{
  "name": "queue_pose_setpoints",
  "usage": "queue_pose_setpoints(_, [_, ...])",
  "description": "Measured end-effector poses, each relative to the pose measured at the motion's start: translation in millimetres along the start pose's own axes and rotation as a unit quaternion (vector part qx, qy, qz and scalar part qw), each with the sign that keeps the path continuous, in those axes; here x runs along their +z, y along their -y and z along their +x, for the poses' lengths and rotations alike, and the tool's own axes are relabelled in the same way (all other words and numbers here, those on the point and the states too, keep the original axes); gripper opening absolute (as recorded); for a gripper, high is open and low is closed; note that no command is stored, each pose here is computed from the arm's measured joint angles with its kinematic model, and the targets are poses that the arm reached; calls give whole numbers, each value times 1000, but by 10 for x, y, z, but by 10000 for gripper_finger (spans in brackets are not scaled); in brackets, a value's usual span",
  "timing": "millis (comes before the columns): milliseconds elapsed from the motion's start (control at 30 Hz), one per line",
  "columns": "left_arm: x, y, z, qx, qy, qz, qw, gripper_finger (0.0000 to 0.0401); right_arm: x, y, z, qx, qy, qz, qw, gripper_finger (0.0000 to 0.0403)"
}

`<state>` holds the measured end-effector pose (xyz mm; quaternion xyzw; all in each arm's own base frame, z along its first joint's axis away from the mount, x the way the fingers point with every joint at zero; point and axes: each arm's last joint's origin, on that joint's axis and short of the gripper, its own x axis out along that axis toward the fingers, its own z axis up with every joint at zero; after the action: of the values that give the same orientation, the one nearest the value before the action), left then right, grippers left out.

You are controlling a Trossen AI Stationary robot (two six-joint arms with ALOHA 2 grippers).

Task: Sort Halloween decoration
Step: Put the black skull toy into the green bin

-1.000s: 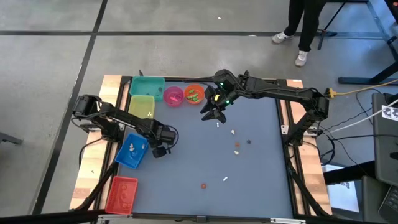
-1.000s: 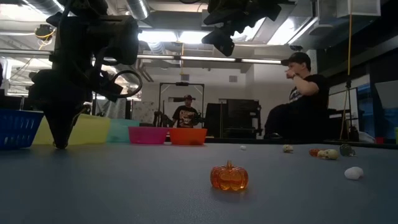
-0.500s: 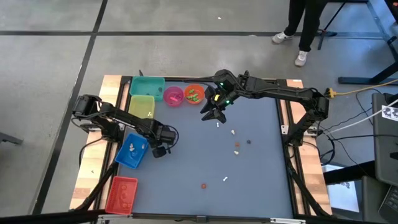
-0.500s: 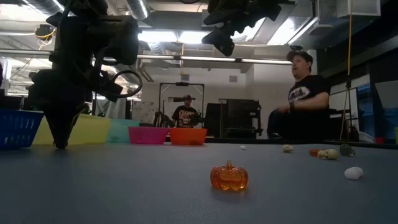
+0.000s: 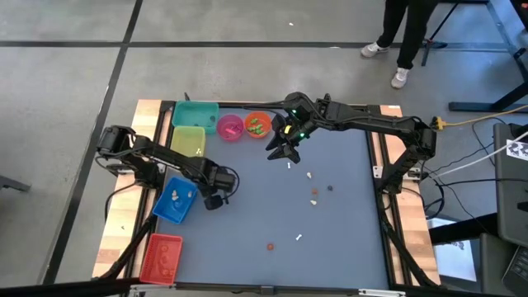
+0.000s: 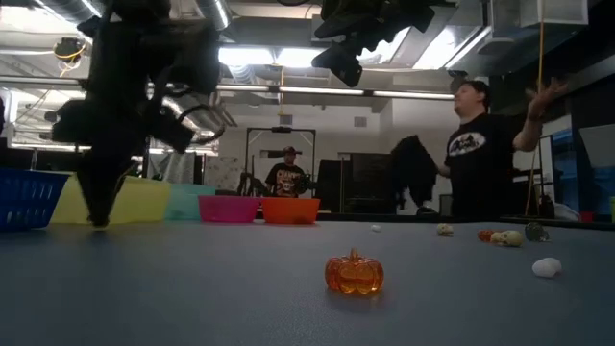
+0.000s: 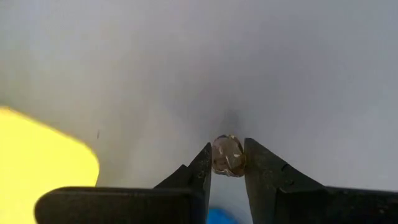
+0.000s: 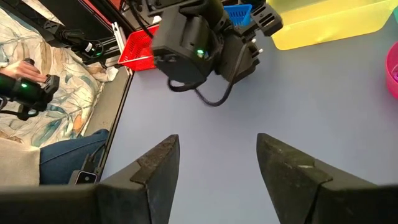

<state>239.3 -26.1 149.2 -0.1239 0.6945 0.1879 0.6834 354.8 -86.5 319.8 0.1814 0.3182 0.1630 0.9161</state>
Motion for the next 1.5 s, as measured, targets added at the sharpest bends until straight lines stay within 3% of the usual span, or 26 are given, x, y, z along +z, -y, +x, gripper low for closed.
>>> queue_pose_setpoints(367, [244, 13, -293, -17, 44, 9, 999, 52, -1, 0, 0, 0, 0, 0, 1000, 214])
queue_pose_setpoints(633, [489, -222, -585, 6, 64, 30, 997, 52, -12, -6, -1, 10, -6, 5, 1000, 214])
queue_pose_setpoints(867, [692, -639, -748, 25, 69, 23, 997, 52, -27, -85, -107, 17, -37, 27, 999, 214])
queue_pose_setpoints(1033, [787, -995, -776, 32, 70, 11, 997, 52, -56, -247, -326, 12, -47, 0, 999, 214])
queue_pose_setpoints(1233, [804, -1475, -732, 41, 57, -32, 997, 52, -135, -433, -612, -41, -68, -39, 996, 214])
queue_pose_setpoints(1500, [734, -2079, -680, 50, 55, -124, 989, 52, -281, -552, -836, -109, -120, -29, 986, 214])
